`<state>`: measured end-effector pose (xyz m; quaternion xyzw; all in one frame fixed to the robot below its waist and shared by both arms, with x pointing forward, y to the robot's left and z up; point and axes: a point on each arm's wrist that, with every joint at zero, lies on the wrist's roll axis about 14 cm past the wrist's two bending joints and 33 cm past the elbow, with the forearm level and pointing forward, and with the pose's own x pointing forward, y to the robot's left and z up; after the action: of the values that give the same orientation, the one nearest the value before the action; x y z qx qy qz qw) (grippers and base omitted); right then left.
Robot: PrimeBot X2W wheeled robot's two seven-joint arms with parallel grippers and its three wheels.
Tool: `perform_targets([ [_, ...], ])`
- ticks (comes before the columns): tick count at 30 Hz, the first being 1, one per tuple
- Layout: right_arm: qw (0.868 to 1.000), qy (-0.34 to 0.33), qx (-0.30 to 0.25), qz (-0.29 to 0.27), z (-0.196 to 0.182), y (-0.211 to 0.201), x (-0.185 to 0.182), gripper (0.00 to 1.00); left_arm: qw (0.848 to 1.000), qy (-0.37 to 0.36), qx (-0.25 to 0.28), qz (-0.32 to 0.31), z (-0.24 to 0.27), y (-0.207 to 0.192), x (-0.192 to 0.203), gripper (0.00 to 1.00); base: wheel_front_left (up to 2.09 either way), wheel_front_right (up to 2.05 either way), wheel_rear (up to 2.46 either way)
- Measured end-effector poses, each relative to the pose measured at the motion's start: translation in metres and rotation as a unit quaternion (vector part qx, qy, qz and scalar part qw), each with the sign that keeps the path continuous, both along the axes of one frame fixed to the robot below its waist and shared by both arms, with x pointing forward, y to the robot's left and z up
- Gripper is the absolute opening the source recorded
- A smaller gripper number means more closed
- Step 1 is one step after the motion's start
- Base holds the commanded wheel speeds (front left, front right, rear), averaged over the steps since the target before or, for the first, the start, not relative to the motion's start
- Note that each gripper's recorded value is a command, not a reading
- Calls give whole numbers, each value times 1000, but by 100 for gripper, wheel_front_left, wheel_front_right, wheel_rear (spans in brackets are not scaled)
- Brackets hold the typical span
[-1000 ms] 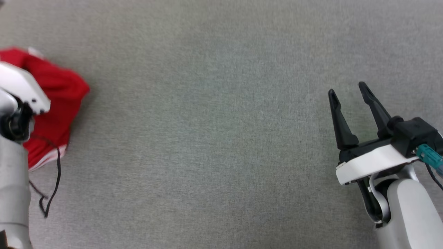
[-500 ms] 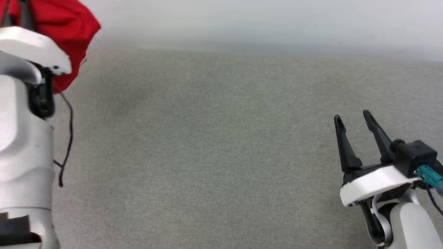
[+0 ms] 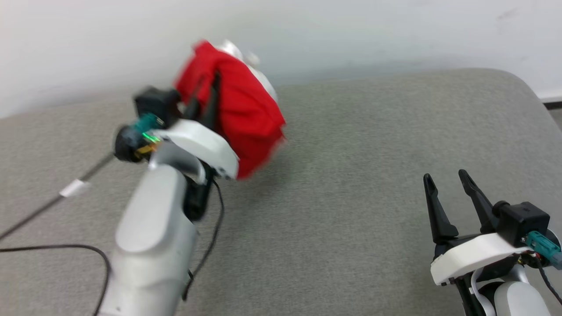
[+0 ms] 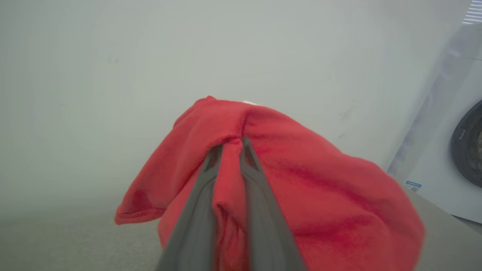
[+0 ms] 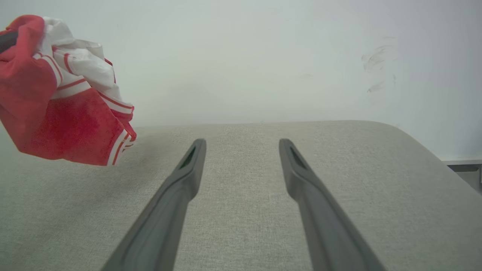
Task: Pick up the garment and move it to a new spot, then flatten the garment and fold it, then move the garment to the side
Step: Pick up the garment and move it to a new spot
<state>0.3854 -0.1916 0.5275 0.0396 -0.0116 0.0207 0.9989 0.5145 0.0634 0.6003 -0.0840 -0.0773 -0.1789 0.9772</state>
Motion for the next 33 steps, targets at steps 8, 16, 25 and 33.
perform_targets([
  [8,999,18,6,-31,-14,-19,-6,100,977,147,53,-147,-126,-90,-60,0,0,0,0],
  [16,999,31,17,-26,-29,-15,5,100,970,144,53,-186,-141,-109,-81,100,0,0,0],
  [25,1000,18,16,3,-20,4,16,100,996,41,23,-80,-76,-54,-58,100,0,0,0],
  [33,1000,11,13,26,-11,20,14,100,995,41,15,89,-72,54,-61,100,0,0,0],
])
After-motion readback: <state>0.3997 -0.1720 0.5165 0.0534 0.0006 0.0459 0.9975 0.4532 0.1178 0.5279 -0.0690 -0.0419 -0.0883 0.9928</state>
